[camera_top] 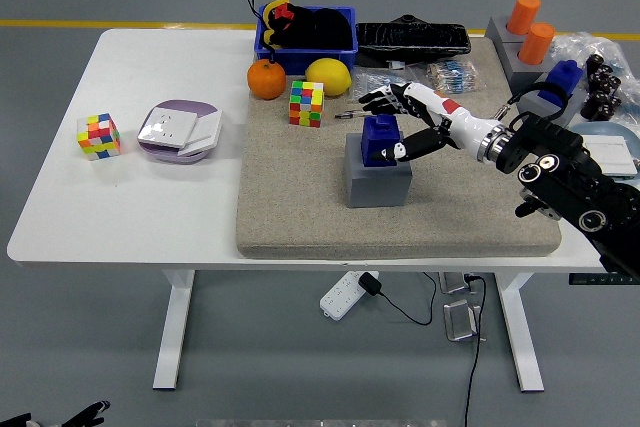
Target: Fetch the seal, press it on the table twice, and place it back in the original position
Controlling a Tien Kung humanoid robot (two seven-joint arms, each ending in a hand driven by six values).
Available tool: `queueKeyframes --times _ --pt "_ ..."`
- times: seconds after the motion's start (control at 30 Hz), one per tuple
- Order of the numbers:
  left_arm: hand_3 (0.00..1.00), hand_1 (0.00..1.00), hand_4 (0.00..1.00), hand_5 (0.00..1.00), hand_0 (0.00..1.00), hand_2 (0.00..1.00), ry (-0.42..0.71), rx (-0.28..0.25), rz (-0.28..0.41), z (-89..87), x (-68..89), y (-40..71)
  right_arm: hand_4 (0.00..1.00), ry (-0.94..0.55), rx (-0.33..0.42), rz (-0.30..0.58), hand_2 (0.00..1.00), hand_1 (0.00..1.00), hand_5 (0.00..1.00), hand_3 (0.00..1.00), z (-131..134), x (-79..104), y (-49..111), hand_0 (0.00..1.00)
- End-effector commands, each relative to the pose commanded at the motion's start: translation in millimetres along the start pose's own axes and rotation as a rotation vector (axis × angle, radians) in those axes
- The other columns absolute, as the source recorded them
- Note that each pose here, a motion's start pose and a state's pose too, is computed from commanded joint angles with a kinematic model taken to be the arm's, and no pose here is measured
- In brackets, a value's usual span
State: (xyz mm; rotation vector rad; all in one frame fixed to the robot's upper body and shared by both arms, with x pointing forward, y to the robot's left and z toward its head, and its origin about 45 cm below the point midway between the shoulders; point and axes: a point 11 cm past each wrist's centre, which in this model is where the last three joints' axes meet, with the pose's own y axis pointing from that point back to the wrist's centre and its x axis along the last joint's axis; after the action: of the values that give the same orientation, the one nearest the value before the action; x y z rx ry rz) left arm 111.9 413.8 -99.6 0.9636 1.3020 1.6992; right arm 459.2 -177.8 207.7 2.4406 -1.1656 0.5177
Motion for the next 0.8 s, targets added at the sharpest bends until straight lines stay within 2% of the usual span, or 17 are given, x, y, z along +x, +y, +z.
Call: queueKeyframes --times 0.13,0.17,0.33,0.37,0.5,0.63,0.77,0.8 --pt "0.803 0.79 0.699 0.416 0.812 0.767 0.004 0.003 0.003 -1.6 1.5 -0.1 0.998 0.016 -0.004 0.004 0.864 0.899 0.196 0.894 -0.6 4.5 4.1 0.936" --pt "0.803 0.79 0.699 0.415 0.812 0.766 0.004 0.005 0.003 -2.5 1.9 -0.2 0.998 0.018 -0.007 0.007 0.916 0.925 0.266 0.945 0.2 6.3 5.3 0.951" --pt "0.803 0.79 0.699 0.415 0.812 0.766 0.004 0.008 0.001 -4.3 0.9 -0.6 0.998 0.022 -0.023 0.029 0.916 0.925 0.266 0.945 6.9 14.7 12.6 0.951" --pt "0.803 0.789 0.699 0.417 0.812 0.766 0.004 0.007 0.0 -3.8 0.5 -0.5 0.998 0.022 -0.026 0.034 0.923 0.932 0.297 0.943 8.4 16.4 14.7 0.961" --pt "0.803 0.789 0.699 0.417 0.812 0.766 0.007 -0.004 -0.004 0.4 -1.4 -0.1 0.998 0.036 -0.05 0.057 0.923 0.932 0.297 0.943 18.0 28.2 30.9 0.961" --pt "0.803 0.79 0.699 0.417 0.812 0.766 0.011 -0.001 -0.001 -0.7 0.3 -0.1 0.998 0.043 -0.097 0.105 0.931 0.94 0.318 0.956 34.1 48.7 54.6 0.968" --pt "0.803 0.79 0.699 0.417 0.812 0.766 0.015 0.011 0.001 -6.0 2.7 -0.7 0.998 0.013 -0.151 0.193 0.931 0.94 0.318 0.956 54.3 77.7 87.1 0.968" --pt "0.803 0.791 0.699 0.417 0.812 0.766 0.015 0.012 0.001 -6.4 3.0 -0.7 0.998 0.006 -0.16 0.214 0.948 0.955 0.35 0.965 58.1 84.0 94.4 0.972"
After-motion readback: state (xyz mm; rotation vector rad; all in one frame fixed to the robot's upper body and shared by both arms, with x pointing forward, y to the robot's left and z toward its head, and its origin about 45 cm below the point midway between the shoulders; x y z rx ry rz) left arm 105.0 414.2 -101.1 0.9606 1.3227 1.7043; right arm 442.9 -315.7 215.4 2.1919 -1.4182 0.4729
